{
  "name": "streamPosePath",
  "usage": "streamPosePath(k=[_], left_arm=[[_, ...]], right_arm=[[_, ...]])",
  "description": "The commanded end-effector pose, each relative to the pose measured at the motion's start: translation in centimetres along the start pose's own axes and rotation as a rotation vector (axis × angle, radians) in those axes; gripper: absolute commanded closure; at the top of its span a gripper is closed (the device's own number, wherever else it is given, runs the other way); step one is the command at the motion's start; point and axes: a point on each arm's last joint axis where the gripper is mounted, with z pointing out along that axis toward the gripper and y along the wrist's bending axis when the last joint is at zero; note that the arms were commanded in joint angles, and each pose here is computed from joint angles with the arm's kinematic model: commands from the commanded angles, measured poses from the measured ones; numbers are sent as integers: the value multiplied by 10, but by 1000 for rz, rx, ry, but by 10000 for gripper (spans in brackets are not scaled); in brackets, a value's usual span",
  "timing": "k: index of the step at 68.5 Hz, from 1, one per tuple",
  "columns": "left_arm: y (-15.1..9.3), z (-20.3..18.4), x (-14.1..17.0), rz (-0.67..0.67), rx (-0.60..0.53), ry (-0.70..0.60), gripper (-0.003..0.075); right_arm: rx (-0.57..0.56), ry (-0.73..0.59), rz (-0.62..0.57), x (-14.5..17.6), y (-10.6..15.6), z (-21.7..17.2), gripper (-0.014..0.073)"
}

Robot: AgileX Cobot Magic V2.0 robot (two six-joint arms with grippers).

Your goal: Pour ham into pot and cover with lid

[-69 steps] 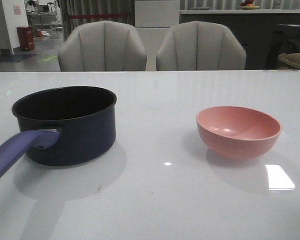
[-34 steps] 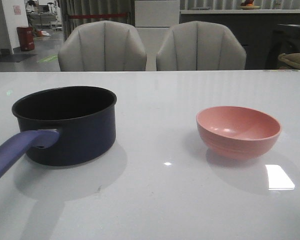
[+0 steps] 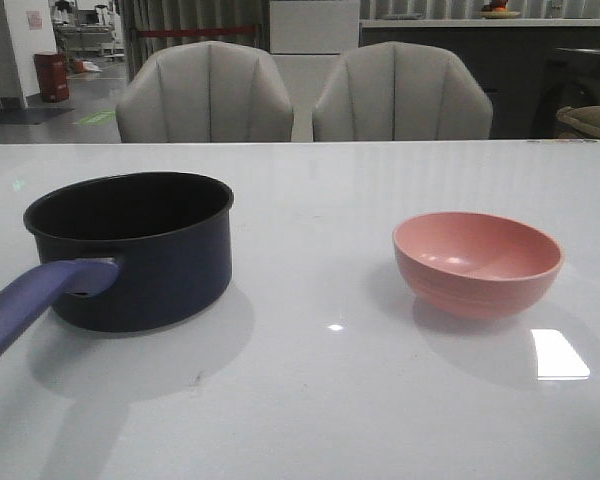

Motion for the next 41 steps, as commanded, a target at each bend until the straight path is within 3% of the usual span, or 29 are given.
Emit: streamPosePath(k=[1,17,41], left_arm=[[1,8,-23,-9,0,-8,95],[2,47,-40,-9,-3,170,95],[4,80,-48,-9,-8,269,95]], right_arm=[[19,-98,-1,-16,-2,-2,428],[19,-98,-1,-16,-2,-2,428],[19,-98,-1,-16,-2,-2,428]])
